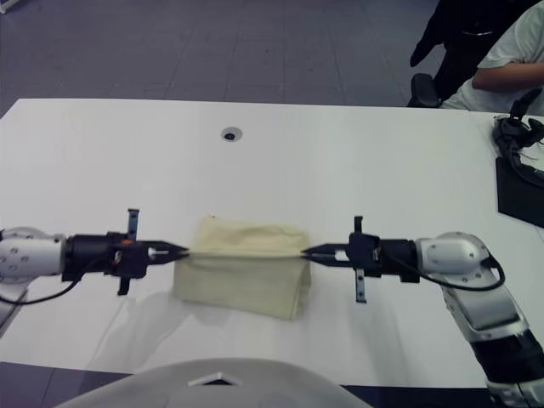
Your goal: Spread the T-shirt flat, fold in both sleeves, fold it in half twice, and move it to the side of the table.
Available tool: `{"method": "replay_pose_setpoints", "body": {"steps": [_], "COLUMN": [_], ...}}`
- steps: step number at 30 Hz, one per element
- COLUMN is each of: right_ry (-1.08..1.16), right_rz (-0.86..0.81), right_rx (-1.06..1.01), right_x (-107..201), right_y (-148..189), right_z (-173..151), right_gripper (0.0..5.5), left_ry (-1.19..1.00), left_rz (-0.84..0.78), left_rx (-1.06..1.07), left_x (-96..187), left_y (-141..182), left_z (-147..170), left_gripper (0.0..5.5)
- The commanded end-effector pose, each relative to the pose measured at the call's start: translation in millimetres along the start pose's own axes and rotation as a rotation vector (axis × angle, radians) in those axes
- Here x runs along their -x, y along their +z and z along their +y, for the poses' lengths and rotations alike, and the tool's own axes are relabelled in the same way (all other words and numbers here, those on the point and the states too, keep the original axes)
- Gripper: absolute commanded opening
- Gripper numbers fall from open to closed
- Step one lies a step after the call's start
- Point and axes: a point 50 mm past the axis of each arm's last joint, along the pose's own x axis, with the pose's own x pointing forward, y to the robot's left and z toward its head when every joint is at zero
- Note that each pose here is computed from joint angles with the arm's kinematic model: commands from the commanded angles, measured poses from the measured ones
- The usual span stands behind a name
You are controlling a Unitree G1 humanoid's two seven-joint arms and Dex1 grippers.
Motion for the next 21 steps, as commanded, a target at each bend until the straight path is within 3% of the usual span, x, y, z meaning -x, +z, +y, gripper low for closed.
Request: {"method": "replay_pose_setpoints", "body": {"steps": [1,9,20,21], "right_ry": [-0.067,-0.165,-0.403,-0.422], "right_rz": [0.000,0.031,-0.080,-0.087], "right_rx": [0.016,-0.022,-0.079,-0.094], "right_x": [-3,6,-3,-5], "right_y": [-9,-32,-46,-48], "right_z": [-24,-42,-70,-71], "right_gripper": [0.00,0.00,0.00,0.32], "left_ry": [0.057,0.179,0.184,0.206], "left_rz": [-0.005,-0.036,0.016,0.023], "left_rx": [-0.010,-0.047,0.010,0.015], "left_x": [-16,-47,-61,-61], "left_y": [-10,-19,-44,-46], "left_z": [18,49,40,41], "left_gripper": [0.04,0.04,0.04,0.04]}}
